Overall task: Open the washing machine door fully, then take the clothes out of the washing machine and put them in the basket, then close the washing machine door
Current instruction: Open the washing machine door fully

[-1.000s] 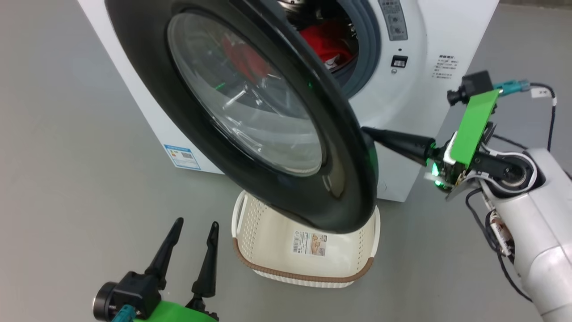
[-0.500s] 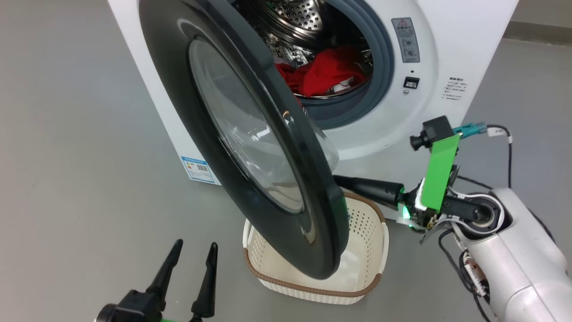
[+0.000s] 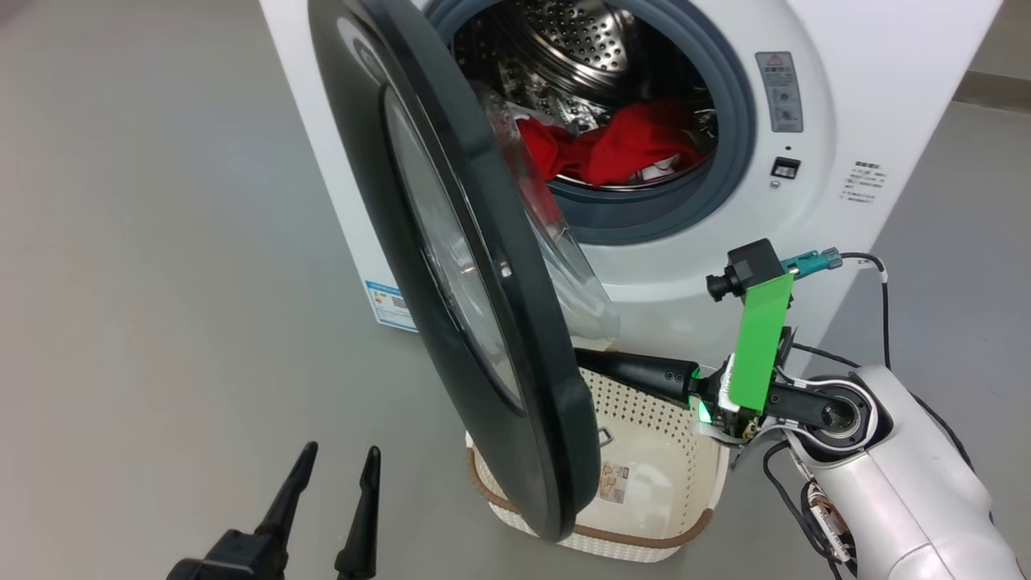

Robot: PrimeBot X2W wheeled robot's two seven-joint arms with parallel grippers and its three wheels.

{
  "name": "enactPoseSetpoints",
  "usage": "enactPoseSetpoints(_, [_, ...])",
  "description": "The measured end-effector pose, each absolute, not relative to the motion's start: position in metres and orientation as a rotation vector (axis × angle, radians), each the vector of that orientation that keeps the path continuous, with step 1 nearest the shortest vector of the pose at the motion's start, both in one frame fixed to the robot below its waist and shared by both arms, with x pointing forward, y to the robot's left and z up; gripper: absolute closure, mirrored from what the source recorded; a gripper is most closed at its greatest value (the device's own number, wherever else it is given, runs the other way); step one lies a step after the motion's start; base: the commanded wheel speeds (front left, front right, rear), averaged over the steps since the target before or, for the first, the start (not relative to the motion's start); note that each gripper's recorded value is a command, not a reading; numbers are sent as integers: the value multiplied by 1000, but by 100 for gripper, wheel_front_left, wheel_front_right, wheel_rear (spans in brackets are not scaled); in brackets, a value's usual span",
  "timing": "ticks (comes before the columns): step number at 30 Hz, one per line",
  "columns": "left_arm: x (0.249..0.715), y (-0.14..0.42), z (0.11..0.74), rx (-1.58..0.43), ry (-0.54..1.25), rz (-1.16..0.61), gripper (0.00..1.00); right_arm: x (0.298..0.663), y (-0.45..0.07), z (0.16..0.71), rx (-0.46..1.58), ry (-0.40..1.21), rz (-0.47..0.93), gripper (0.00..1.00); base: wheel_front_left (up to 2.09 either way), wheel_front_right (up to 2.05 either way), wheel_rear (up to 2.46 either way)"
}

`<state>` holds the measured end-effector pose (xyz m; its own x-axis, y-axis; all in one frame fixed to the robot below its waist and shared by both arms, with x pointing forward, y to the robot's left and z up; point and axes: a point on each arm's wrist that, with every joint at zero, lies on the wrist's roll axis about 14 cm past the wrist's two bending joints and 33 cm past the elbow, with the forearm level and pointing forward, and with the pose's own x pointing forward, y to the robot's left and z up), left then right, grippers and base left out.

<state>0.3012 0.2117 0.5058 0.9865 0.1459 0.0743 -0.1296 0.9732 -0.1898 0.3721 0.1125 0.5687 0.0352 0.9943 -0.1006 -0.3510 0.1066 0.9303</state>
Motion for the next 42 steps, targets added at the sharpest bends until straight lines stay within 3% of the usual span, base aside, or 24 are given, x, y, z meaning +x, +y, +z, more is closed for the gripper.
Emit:
enactPoseSetpoints(21, [267,256,505,-173,-98,312,0,330,165,564,818,1089,1425,100,0,0,0])
enactPoseSetpoints(42, [262,271,507,-160,-99,379,0,308,188,562,797,1160,1510,100,0,0,0])
